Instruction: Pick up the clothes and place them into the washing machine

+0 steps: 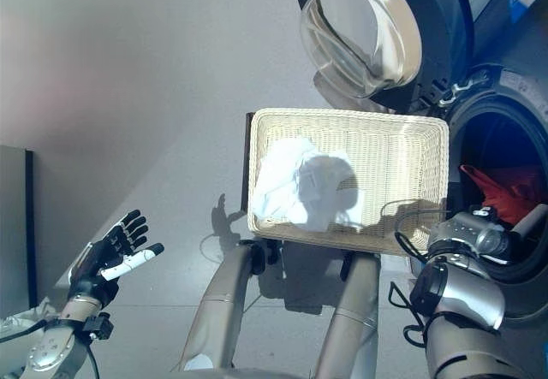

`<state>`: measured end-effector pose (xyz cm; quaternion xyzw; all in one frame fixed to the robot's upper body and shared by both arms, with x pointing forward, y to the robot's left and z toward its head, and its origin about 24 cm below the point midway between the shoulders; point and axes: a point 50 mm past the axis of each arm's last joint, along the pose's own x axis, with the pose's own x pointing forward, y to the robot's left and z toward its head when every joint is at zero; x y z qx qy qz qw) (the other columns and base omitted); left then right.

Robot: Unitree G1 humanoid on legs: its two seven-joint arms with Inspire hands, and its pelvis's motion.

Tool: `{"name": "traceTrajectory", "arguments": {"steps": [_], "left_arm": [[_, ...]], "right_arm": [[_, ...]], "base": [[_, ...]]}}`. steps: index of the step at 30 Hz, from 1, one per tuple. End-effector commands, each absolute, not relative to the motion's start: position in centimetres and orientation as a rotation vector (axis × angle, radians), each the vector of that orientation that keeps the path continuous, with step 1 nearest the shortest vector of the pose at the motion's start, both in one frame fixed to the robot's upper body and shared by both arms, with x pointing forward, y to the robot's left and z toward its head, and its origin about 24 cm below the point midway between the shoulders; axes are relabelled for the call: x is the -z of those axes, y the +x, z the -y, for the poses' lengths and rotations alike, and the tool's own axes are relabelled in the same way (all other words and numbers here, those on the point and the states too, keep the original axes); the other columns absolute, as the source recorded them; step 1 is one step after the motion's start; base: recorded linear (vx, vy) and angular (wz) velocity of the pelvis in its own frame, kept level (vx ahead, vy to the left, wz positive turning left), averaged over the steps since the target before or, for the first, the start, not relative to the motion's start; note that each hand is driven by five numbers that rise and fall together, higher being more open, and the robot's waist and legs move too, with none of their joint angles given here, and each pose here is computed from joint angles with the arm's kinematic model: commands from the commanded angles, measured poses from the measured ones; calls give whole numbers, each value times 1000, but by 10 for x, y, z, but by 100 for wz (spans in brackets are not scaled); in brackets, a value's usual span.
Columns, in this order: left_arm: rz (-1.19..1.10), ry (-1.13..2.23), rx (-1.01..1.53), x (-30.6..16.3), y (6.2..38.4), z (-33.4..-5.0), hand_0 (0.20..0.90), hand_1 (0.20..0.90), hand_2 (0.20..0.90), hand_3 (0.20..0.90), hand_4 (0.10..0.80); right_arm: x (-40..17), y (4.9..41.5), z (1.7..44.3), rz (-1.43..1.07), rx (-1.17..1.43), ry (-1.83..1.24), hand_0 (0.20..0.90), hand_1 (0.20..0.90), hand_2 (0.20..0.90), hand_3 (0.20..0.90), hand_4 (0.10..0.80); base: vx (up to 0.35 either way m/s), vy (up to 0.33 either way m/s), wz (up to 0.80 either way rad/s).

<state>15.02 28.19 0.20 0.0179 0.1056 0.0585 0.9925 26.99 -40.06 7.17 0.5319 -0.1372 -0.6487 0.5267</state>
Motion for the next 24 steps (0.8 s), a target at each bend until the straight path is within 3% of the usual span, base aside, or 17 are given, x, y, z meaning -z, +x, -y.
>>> {"name": "traceTrajectory", "arguments": {"steps": [1,8,24], "left_arm": [[-112,46,-173,-21,148,-296,900,900,900,900,800],[-107,50,-166,-23,147,-297,900,900,900,900,800],[-94,67,-223,-24,147,-307,900,900,900,900,800]], "right_arm": [[-148,240,453,650,1578,1064,200,200,200,200,300],[-203,212,478,841,1618,952,200,200,200,200,300],[-187,219,472,772,1615,890,200,200,200,200,300]], "base": [[91,-12,6],[-33,-7,5],[11,0,0]]}}
